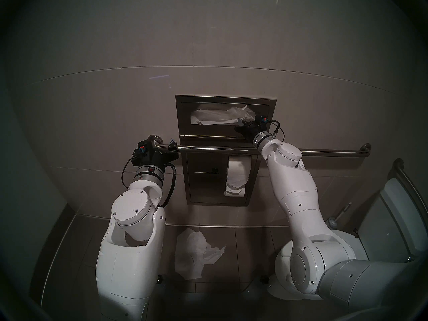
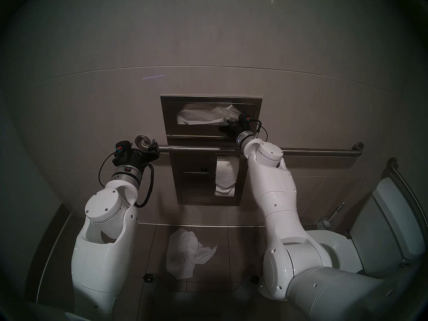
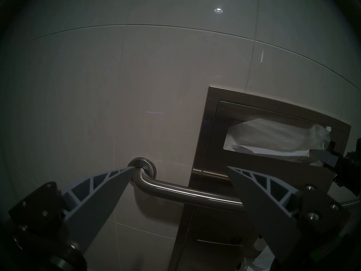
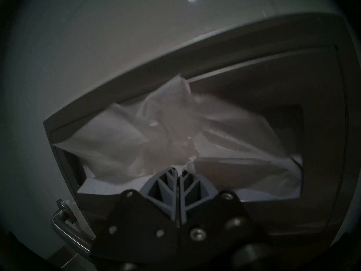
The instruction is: Take out a toilet seat cover
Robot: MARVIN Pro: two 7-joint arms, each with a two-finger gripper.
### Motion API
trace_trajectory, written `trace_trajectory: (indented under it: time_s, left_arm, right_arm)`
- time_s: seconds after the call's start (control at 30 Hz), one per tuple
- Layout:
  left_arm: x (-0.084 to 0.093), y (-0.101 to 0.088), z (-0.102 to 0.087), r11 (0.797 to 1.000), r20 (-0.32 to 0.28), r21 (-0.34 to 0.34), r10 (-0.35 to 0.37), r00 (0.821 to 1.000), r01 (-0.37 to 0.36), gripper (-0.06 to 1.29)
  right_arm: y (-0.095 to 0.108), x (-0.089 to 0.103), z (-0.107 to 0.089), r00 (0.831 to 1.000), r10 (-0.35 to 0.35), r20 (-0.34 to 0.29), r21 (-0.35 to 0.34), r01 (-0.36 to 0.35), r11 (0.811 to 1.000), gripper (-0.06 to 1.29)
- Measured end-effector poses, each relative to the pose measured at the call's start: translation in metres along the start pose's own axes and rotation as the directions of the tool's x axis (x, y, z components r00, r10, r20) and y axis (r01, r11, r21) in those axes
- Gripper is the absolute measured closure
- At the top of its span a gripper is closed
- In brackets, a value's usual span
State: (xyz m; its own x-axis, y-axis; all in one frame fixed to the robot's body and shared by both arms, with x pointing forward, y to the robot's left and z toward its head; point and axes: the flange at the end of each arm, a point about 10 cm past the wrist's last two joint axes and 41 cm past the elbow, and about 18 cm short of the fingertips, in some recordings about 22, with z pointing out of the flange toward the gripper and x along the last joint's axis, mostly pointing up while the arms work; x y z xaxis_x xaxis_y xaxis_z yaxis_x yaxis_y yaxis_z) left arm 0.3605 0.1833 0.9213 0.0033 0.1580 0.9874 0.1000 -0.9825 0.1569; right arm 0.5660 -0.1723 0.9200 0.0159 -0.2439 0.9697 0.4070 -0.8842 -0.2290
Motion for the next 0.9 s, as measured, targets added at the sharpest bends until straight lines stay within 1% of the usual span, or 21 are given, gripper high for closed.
trace_trajectory:
  time_s: [0.2, 0.33, 0.47, 0.57, 0.7, 0.83, 0.9]
  left_arm:
    - [0.000, 0.000, 0.000, 1.000, 0.000, 0.000, 0.000, 1.000, 0.000, -0.03]
    - [0.000, 0.000, 0.000, 1.000, 0.000, 0.000, 0.000, 1.000, 0.000, -0.03]
    - [0.000, 0.000, 0.000, 1.000, 0.000, 0.000, 0.000, 1.000, 0.000, -0.03]
    - [0.000, 0.000, 0.000, 1.000, 0.000, 0.000, 0.000, 1.000, 0.000, -0.03]
    - [0.000, 0.000, 0.000, 1.000, 0.000, 0.000, 0.000, 1.000, 0.000, -0.03]
    - [0.000, 0.000, 0.000, 1.000, 0.000, -0.001, -0.001, 1.000, 0.001, -0.03]
    - [0.000, 0.000, 0.000, 1.000, 0.000, -0.001, -0.001, 1.000, 0.001, -0.03]
  right_arm:
    - [-0.017, 0.017, 0.001, 0.999, -0.016, -0.046, 0.053, 0.018, 0.998, 1.27]
    - [-0.026, 0.028, -0.001, 0.997, -0.022, -0.073, 0.072, 0.027, 0.997, 1.27]
    - [-0.030, 0.036, -0.003, 0.996, -0.024, -0.085, 0.080, 0.031, 0.996, 1.27]
    - [-0.033, 0.039, -0.006, 0.997, -0.021, -0.079, 0.083, 0.027, 0.996, 1.27]
    - [-0.034, 0.039, -0.010, 0.998, -0.012, -0.055, 0.078, 0.017, 0.997, 1.27]
    - [-0.031, 0.033, -0.019, 1.000, 0.006, -0.017, 0.047, -0.005, 0.999, 1.27]
    - [-0.029, 0.030, -0.021, 1.000, 0.011, -0.008, 0.038, -0.010, 0.999, 1.27]
